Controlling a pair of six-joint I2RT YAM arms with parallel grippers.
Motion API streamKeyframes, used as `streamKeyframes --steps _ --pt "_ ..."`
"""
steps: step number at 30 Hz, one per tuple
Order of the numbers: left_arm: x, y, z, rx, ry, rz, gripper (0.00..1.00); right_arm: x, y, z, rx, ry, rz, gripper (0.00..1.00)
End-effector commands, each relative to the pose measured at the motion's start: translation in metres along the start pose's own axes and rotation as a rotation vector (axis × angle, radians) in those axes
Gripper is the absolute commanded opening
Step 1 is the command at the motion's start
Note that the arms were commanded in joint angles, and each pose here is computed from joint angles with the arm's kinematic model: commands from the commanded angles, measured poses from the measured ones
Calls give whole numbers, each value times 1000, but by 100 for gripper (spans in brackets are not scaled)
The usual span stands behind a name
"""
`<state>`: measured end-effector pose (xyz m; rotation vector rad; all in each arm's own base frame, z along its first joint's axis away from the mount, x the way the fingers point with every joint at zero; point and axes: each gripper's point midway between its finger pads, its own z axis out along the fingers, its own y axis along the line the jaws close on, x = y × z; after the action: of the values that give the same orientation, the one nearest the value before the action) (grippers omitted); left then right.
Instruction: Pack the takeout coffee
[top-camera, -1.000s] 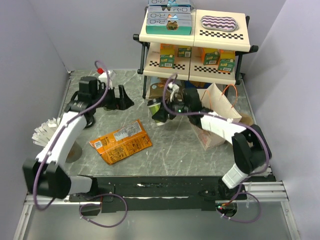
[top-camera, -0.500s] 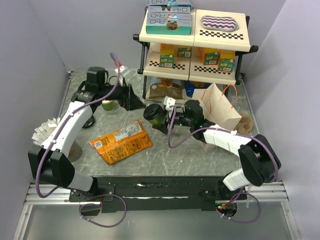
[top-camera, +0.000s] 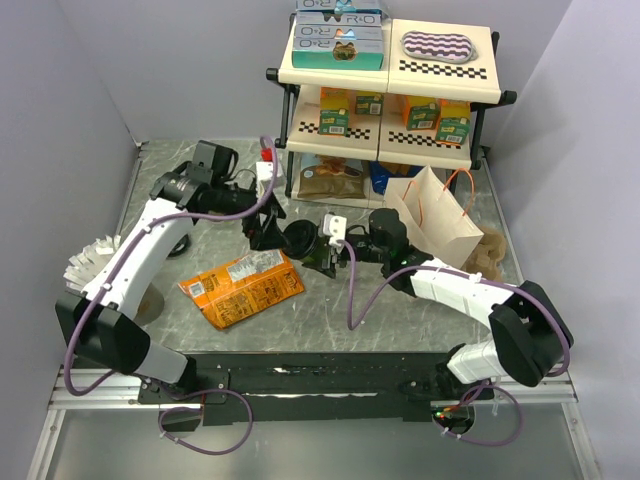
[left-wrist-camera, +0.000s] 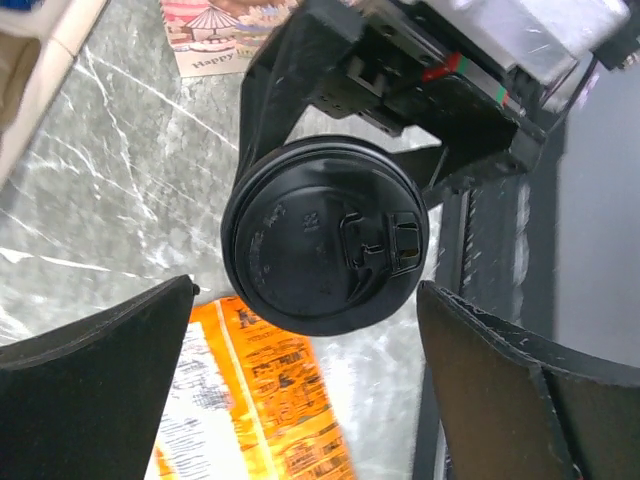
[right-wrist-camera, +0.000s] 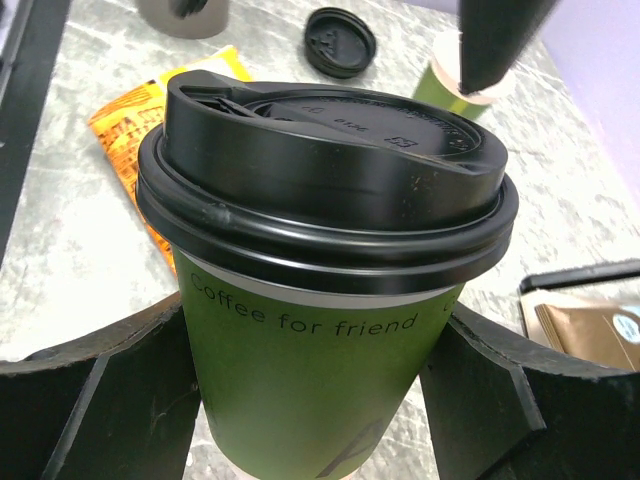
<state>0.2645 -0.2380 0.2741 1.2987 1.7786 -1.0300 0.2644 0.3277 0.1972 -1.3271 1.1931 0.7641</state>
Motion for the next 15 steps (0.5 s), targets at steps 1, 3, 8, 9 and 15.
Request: streamKeyframes --steps 1,3,8,9,15 --pt "-5 -16 -7 -10 30 286 99 -20 14 -1 -84 -49 -86 47" --pt "-2 -19 -2 -11 42 349 99 -18 20 -1 -118 -40 -86 47" --pt "0 -23 0 -37 62 455 99 -18 20 1 -129 -31 -91 47" --pt "-1 -25 0 -28 63 459 99 -18 19 1 -125 -28 -89 47" --pt "7 -36 6 39 95 445 99 -17 20 0 -130 -22 -92 47"
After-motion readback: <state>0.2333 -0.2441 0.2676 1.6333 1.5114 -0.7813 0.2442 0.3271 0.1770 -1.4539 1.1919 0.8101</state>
